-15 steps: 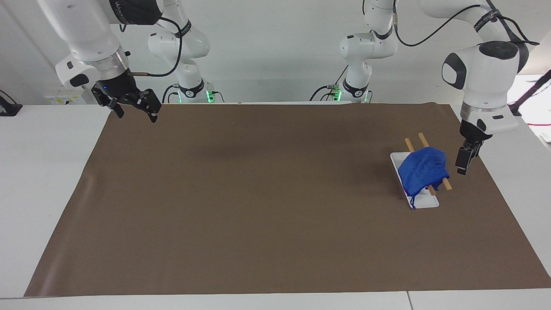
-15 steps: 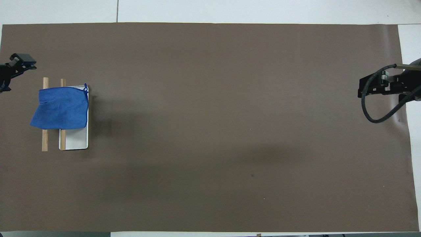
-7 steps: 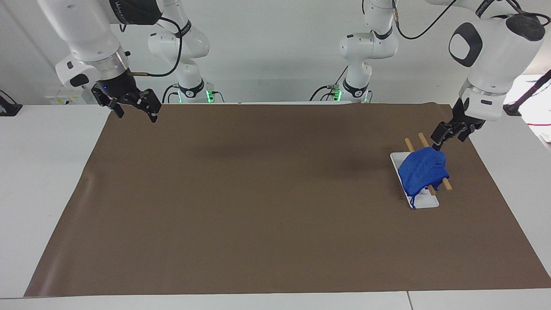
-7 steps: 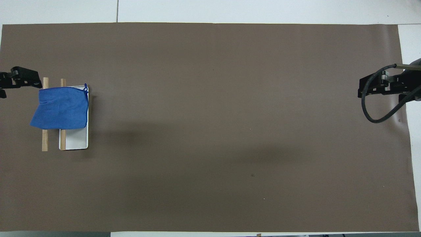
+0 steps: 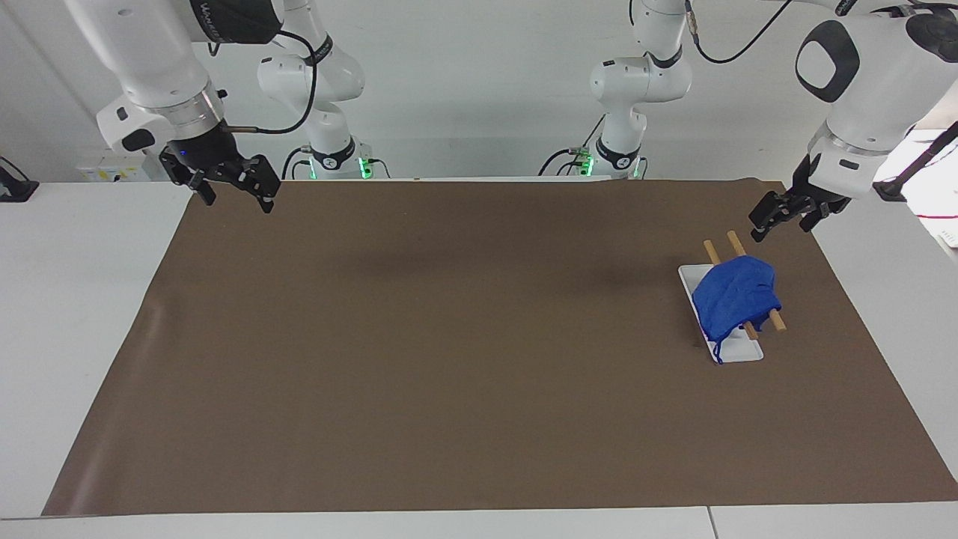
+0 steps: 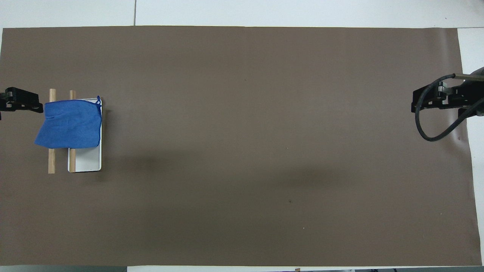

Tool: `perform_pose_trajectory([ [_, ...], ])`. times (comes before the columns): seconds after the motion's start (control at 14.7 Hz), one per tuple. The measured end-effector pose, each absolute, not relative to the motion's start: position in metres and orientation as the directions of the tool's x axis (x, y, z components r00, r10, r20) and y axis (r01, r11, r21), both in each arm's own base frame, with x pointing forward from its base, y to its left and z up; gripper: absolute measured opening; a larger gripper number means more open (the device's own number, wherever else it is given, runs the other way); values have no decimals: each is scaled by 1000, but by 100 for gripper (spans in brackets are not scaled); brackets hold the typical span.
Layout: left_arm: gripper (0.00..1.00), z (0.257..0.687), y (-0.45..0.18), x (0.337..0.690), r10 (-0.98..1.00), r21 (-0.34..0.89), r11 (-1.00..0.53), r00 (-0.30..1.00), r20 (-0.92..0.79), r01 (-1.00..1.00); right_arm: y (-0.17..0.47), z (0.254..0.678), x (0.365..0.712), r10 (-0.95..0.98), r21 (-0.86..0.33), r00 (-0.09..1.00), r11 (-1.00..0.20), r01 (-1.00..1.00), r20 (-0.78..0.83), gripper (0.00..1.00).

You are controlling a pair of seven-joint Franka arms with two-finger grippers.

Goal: Right arm passes towel to left arm to hang

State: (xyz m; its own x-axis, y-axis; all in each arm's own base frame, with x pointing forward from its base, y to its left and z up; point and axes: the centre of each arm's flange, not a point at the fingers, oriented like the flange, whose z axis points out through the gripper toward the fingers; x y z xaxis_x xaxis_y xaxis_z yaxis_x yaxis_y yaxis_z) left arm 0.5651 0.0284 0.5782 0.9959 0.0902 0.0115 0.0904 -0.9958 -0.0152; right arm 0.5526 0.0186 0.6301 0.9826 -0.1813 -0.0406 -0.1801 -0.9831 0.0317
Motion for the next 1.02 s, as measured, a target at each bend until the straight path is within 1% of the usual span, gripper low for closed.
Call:
perform_pose_trajectory([
  [0.2,100,580,25,561,55,-8,-998,998,-19,55,19,630,552,-179,32,983,-983,-178,-41,100],
  [0.61,100,613,19,537,-38,-3,-999,999,-25,-38,19,630,552,-159,32,986,-987,-158,-43,100],
  [1.02,100,615,-15,536,-91,48,-995,996,-22,-90,18,630,551,-101,30,994,-995,-100,-44,100],
])
